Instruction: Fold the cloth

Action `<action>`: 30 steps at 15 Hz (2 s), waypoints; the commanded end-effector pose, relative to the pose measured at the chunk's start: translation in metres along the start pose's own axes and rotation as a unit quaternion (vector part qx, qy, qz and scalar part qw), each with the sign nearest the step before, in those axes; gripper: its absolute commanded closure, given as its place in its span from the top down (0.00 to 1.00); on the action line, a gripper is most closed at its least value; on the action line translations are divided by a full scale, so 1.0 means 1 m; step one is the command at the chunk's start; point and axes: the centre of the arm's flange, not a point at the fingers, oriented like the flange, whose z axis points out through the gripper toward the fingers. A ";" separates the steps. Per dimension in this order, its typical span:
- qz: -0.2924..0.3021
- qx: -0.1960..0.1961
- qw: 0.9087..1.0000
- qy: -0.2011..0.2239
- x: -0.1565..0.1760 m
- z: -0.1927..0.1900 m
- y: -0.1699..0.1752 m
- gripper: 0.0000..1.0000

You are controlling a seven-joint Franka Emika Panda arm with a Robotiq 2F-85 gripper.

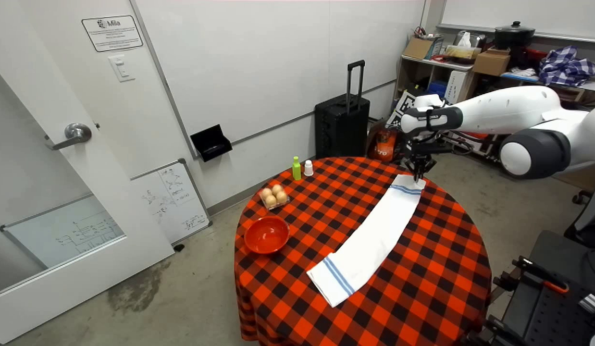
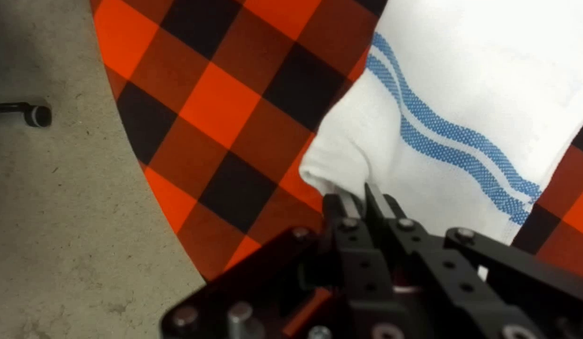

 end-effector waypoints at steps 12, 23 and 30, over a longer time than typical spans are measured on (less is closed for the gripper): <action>0.021 -0.017 0.994 0.102 -0.009 -0.090 0.005 0.02; 0.024 -0.026 0.987 0.154 -0.013 -0.138 0.005 0.02; 0.033 -0.026 0.980 0.195 -0.020 -0.174 0.012 0.02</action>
